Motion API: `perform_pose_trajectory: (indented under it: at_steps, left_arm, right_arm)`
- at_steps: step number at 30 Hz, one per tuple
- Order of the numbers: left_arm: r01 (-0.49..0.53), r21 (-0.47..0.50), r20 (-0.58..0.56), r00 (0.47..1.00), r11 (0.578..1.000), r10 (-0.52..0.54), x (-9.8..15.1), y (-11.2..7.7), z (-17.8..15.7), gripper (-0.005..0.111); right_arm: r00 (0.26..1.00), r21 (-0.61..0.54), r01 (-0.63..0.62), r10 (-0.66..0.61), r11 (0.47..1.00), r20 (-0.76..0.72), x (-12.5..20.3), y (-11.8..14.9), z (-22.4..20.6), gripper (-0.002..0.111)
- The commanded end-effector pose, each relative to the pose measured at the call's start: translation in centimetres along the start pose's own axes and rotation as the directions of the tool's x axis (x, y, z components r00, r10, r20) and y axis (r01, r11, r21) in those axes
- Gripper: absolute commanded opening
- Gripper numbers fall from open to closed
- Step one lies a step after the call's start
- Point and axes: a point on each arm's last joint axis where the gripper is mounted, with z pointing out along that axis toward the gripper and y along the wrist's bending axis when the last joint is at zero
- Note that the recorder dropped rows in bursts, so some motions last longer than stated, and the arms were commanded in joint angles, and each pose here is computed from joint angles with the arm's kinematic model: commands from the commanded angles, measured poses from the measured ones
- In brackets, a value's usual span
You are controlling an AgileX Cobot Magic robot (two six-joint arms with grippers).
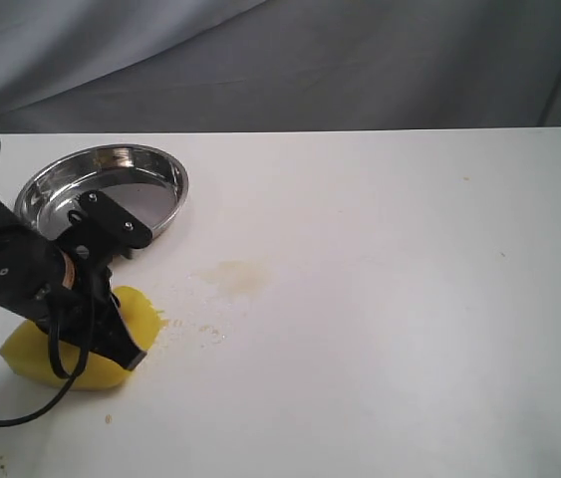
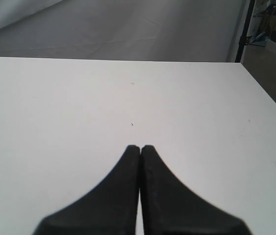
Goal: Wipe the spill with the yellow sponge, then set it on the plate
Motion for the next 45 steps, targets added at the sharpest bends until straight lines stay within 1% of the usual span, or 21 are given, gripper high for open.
perform_pose_trajectory:
  at_steps: [1, 7, 10, 12, 32, 34, 37, 38, 40, 43, 45]
  left_arm:
    - [-0.010, 0.033, -0.038, 0.999, 0.999, 0.012, 0.4, -0.6, 3.0, 0.000]
    - [-0.044, 0.060, -0.110, 0.993, 0.997, 0.051, 1.4, -1.3, 6.1, 0.000]
    - [-0.081, 0.066, -0.135, 0.987, 0.995, 0.090, 1.8, -1.5, 7.3, 0.000]
    - [-0.085, 0.069, -0.154, 0.983, 0.994, 0.095, 1.9, -1.6, 7.7, 0.000]
    - [-0.079, 0.071, -0.152, 0.984, 0.994, 0.089, 1.6, -1.7, 7.9, 0.000]
    - [-0.101, 0.074, -0.134, 0.985, 0.992, 0.110, 1.1, -2.3, 7.5, 0.000]
    - [-0.196, 0.082, -0.155, 0.966, 0.977, 0.207, -0.2, -3.7, 6.8, 0.000]
    - [-0.205, 0.088, -0.158, 0.963, 0.975, 0.217, -0.5, -4.0, 6.6, 0.000]
    - [-0.229, 0.122, -0.129, 0.961, 0.966, 0.245, -1.6, -5.1, 6.2, 0.000]
    - [-0.249, 0.155, -0.096, 0.959, 0.956, 0.266, -2.4, -6.0, 5.9, 0.000]
    - [-0.229, 0.166, -0.070, 0.968, 0.959, 0.243, -3.0, -6.4, 5.7, 0.000]
  right_arm:
    - [1.000, -0.003, 0.001, -0.001, 1.000, 0.006, 0.0, 0.0, 0.0, 0.000]
    - [1.000, -0.003, 0.001, -0.001, 1.000, 0.006, 0.0, 0.0, 0.0, 0.000]
    - [1.000, -0.003, 0.001, -0.001, 1.000, 0.006, 0.0, 0.0, 0.0, 0.000]
    - [1.000, -0.003, 0.001, -0.001, 1.000, 0.006, 0.0, 0.0, 0.0, 0.000]
    - [1.000, -0.003, 0.001, -0.001, 1.000, 0.006, 0.0, 0.0, 0.0, 0.000]
    - [1.000, -0.003, 0.001, -0.001, 1.000, 0.006, 0.0, 0.0, 0.0, 0.000]
    - [1.000, -0.003, 0.001, -0.001, 1.000, 0.006, 0.0, 0.0, 0.0, 0.000]
    - [1.000, -0.003, 0.001, -0.001, 1.000, 0.006, 0.0, 0.0, 0.0, 0.000]
    - [1.000, -0.003, 0.001, -0.001, 1.000, 0.006, 0.0, 0.0, 0.0, 0.000]
    - [1.000, -0.003, 0.001, -0.001, 1.000, 0.006, 0.0, 0.0, 0.0, 0.000]
    - [1.000, -0.003, 0.001, -0.001, 1.000, 0.006, 0.0, 0.0, 0.0, 0.000]
